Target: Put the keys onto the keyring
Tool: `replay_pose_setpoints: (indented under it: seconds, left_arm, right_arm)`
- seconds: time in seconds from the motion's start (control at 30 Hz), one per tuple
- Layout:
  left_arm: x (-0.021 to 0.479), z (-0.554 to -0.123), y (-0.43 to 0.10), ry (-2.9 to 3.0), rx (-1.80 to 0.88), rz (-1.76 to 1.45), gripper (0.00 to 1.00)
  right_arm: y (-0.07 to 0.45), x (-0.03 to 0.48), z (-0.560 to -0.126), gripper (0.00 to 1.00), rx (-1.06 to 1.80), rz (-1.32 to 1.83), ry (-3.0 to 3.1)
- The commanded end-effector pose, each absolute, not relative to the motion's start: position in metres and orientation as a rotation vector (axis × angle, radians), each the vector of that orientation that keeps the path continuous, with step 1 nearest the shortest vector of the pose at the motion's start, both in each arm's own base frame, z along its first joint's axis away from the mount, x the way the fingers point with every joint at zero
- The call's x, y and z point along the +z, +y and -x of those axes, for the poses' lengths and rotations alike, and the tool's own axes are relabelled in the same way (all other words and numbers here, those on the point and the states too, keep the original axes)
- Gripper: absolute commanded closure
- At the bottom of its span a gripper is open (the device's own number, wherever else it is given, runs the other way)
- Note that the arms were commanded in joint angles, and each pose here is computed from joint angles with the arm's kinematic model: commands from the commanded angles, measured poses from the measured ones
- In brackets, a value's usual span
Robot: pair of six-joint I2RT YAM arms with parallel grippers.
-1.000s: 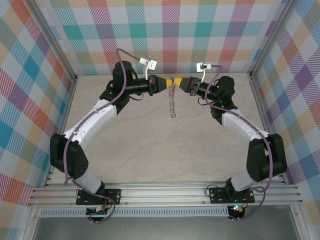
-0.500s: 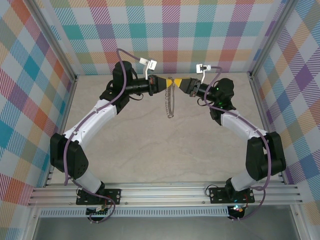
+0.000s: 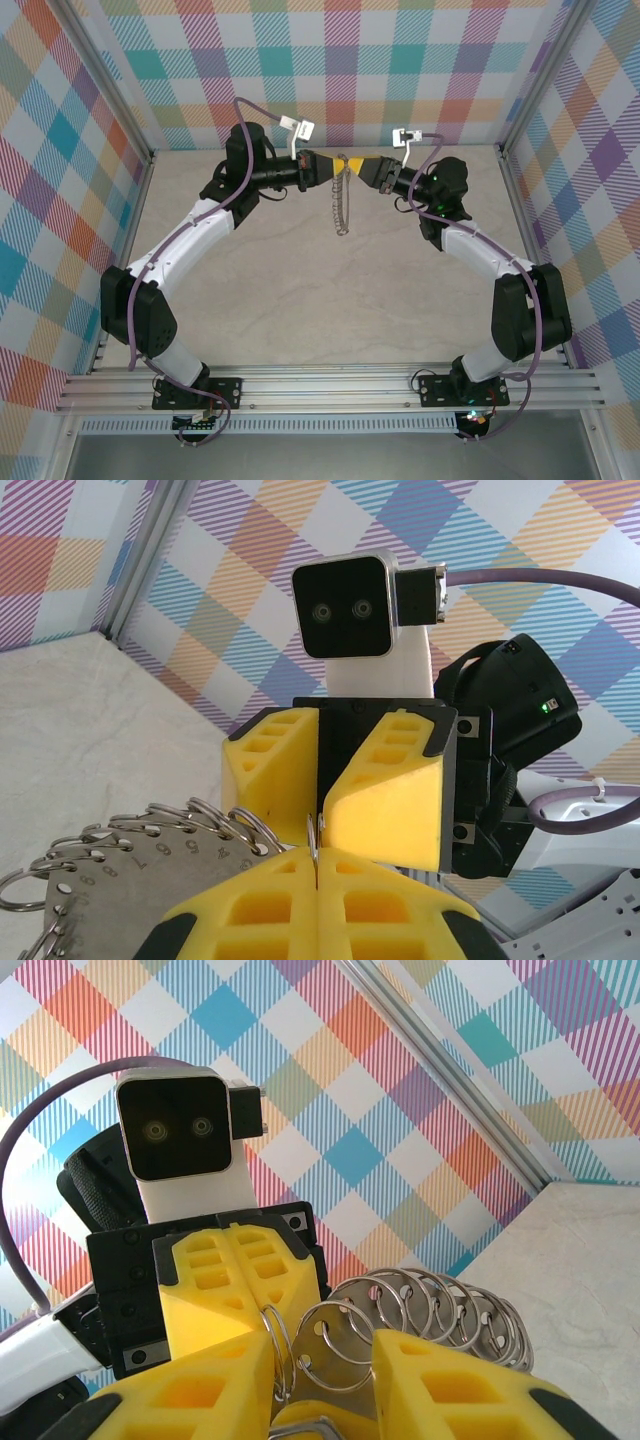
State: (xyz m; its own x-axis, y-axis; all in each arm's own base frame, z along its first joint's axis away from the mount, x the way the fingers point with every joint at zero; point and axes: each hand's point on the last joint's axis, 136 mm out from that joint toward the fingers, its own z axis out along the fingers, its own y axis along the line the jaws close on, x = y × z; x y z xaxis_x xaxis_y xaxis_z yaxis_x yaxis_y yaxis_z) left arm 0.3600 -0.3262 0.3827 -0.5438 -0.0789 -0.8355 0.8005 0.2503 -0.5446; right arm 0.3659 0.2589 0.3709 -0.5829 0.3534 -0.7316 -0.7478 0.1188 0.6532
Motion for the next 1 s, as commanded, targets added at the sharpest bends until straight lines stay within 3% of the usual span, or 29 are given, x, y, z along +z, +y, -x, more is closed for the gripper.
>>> replay_pose_setpoints:
  seconds: [0.0,0.33,0.63,0.83,0.97]
  left_arm:
    - [0.407,-0.352,-0.333,1.629,-1.404,-0.721,1.00]
    - [0.407,-0.352,-0.334,1.632,-1.408,-0.724,1.00]
    - [0.403,-0.351,-0.336,1.644,-1.412,-0.730,1.00]
    - [0.402,-0.352,-0.335,1.646,-1.407,-0.726,1.00]
    - [0.402,-0.351,-0.335,1.649,-1.403,-0.725,1.00]
  right_arm:
    - [0.264,0.374,-0.362,0.68,1.615,0.442,1.508]
    - [0.266,0.372,-0.361,0.75,1.614,0.447,1.517]
    - [0.277,0.380,-0.355,0.74,1.639,0.514,1.505]
    - [0.279,0.376,-0.354,0.95,1.627,0.511,1.519]
    - [0.278,0.374,-0.356,1.00,1.607,0.508,1.529]
